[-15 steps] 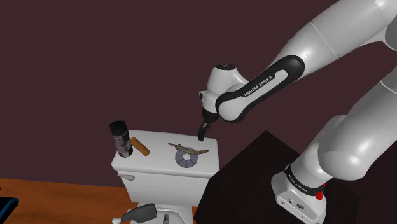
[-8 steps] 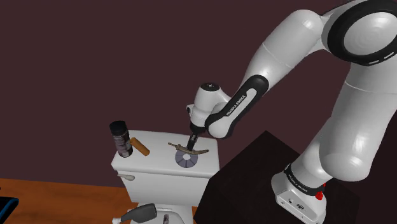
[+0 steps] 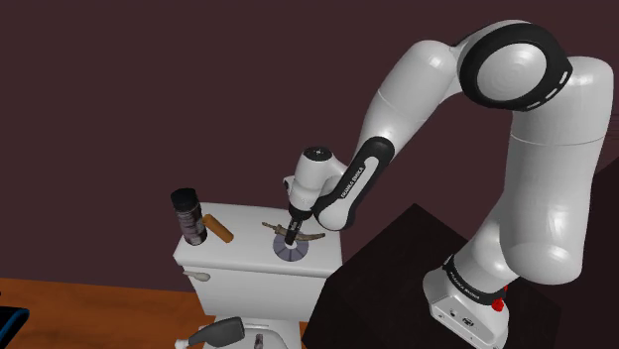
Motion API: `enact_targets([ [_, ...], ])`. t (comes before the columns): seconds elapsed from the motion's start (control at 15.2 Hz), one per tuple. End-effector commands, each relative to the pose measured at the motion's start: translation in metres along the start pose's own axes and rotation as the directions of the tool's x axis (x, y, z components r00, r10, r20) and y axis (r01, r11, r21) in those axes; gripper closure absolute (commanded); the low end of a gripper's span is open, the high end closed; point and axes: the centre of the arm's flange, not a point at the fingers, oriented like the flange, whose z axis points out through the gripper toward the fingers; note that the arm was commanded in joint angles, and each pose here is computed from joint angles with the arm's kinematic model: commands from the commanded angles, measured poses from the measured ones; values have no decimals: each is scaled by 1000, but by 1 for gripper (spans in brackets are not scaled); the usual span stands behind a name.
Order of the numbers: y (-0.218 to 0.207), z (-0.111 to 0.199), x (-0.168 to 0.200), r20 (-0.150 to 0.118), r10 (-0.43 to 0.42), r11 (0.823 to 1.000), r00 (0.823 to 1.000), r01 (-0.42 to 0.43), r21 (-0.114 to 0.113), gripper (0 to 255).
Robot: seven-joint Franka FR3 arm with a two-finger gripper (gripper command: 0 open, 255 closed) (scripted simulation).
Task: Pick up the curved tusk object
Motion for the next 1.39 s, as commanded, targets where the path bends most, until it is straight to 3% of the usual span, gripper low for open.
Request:
enact_targets([
  [0.0, 0, 13, -1, -1, 0, 1000, 1000, 0, 0, 0],
  [0.13, 0, 13, -1, -1, 0, 1000, 1000, 0, 0, 0],
  [0.2, 1, 14, 0, -1, 0, 1000, 1000, 0, 0, 255],
  [0.79, 0, 13, -1, -1, 0, 1000, 1000, 0, 0, 255],
  [1.32, -1, -29, 2, -1, 0, 1000, 1000, 0, 0, 255],
])
